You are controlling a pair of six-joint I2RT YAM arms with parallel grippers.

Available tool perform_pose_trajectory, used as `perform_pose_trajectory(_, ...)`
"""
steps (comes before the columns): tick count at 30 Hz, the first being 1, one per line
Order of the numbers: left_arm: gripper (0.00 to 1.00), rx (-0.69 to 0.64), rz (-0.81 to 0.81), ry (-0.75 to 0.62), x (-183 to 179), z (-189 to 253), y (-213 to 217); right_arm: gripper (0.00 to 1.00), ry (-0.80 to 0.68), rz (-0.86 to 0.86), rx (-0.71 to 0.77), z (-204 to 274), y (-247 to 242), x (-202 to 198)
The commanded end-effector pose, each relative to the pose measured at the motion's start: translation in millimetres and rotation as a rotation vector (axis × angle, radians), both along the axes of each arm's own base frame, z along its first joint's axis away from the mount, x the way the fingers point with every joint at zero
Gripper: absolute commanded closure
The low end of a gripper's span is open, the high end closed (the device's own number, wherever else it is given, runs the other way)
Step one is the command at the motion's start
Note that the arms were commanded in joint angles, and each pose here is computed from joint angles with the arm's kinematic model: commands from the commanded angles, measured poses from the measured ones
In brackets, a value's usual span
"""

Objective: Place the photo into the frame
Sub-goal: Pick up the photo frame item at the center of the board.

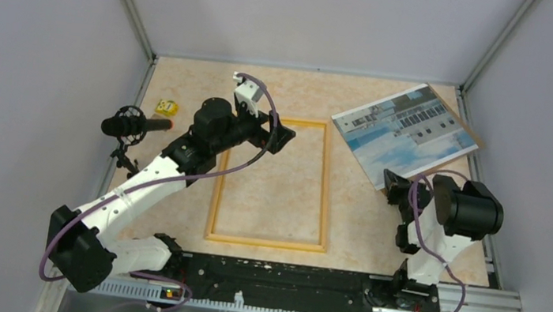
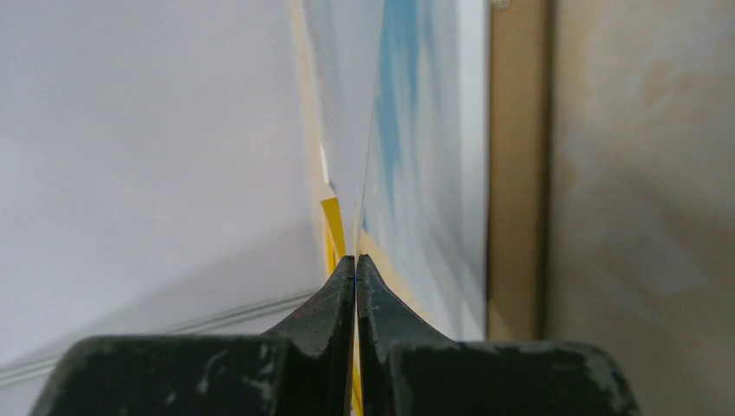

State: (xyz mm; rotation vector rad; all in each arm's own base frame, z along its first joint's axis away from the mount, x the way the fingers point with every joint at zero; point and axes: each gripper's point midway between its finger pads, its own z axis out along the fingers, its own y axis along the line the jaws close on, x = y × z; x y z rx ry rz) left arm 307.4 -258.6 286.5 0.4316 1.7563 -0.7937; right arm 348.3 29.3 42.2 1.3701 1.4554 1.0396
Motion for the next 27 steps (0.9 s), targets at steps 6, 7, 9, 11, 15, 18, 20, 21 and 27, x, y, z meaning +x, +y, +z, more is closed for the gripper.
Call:
perform_pose_trajectory(6, 0.01, -0.086, -0.05, -0.027, -6.3, 32.0, -8.9, 1.0, -0.12, 0.188, -0.116, 56.1, 25.5, -14.0)
perform_pose_trajectory(7, 0.01, -0.087, -0.047, -0.027, -6.0, 32.5, -8.5, 1.0, -0.107, 0.207, -0.148, 58.3, 26.6, -14.6)
perform_pose_trajectory(9, 0.01, -0.092, -0.045, -0.033, -6.3, 35.9, -7.6, 1.0, -0.076, 0.242, -0.233, 67.6, 26.9, -16.5)
perform_pose_trajectory(11, 0.01, -0.1, -0.036, -0.043, -6.5, 41.2, -6.0, 1.0, -0.001, 0.261, -0.329, 69.7, 21.6, -21.3)
perform_pose_trajectory(15, 0.01, -0.182, 0.014, -0.012, -6.6, 63.6, -1.8, 1.0, 0.157, 0.291, -0.504, 80.8, 6.1, -41.6)
perform_pose_trajectory(18, 0.01, -0.273, 0.007, 0.029, -13.0, 89.2, -4.5, 1.0, 0.166, 0.33, -0.584, 103.9, 4.3, -49.4)
perform_pose_trajectory(20, 0.01, -0.325, -0.018, 0.023, -19.4, 112.4, -6.4, 1.0, 0.149, 0.352, -0.614, 120.9, 5.9, -51.3)
perform_pose_trajectory(21, 0.01, -0.346, -0.021, 0.01, -21.1, 124.0, -5.6, 1.0, 0.133, 0.354, -0.618, 129.7, 6.8, -51.0)
perform_pose_trajectory(27, 0.01, -0.36, 0.052, -0.071, -14.4, 150.8, 7.8, 1.0, 0.101, 0.346, -0.514, 140.6, 16.9, -56.2)
